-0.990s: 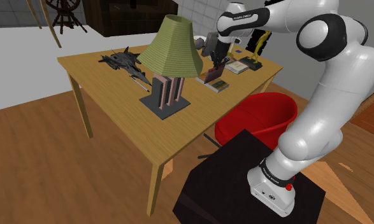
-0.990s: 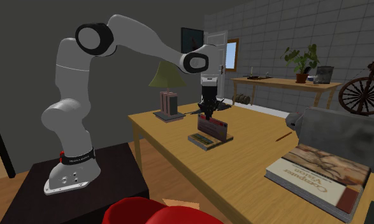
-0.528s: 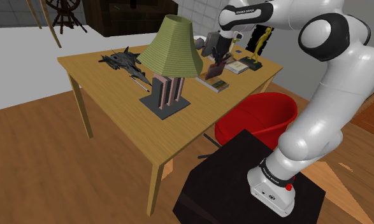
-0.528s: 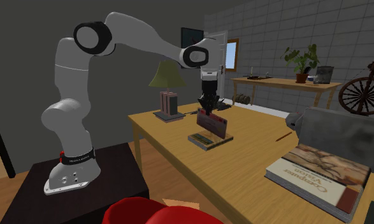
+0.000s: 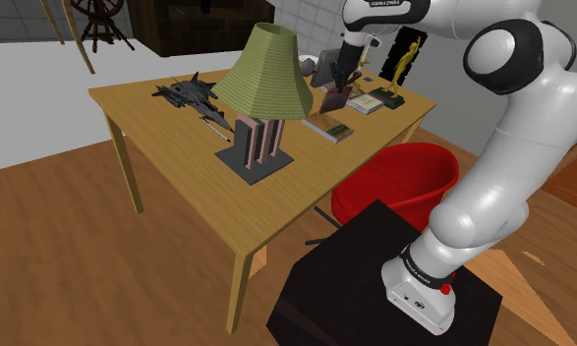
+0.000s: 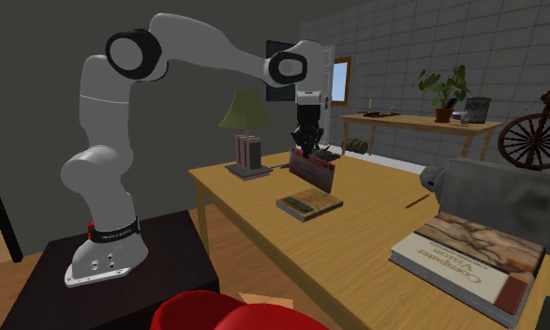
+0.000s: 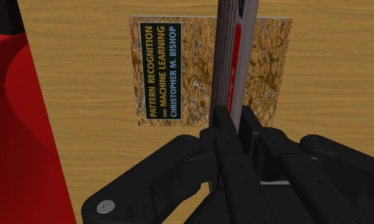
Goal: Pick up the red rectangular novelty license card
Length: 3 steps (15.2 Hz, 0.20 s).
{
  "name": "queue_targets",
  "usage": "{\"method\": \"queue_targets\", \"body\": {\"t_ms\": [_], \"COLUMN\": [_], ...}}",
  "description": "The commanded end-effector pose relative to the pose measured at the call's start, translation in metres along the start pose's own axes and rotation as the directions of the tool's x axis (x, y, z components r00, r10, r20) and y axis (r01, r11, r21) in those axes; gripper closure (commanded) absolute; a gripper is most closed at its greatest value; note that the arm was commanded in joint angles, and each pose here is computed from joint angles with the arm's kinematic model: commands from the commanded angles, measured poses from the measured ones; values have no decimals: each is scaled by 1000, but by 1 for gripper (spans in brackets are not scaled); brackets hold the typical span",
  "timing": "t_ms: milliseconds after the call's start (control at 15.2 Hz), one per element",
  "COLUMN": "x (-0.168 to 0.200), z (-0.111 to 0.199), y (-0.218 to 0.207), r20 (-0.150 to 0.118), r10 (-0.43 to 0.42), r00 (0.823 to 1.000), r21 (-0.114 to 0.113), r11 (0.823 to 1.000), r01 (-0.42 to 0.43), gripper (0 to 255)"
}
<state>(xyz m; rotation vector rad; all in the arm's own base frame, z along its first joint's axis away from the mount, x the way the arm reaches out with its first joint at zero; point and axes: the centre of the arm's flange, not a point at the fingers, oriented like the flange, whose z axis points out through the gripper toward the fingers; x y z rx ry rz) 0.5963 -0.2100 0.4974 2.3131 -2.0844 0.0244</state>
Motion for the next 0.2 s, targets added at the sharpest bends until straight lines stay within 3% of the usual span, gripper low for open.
{"method": "queue_targets", "body": {"t_ms": [0,132], "x": [1,1], "z": [-10,-11], "y": [0,0], "r20": [0,0], "r10": [0,0], "r00": [1000,1000], "r21": [0,0], "r11": [1000,1000], "r01": [0,0], "gripper": [255,255]}}
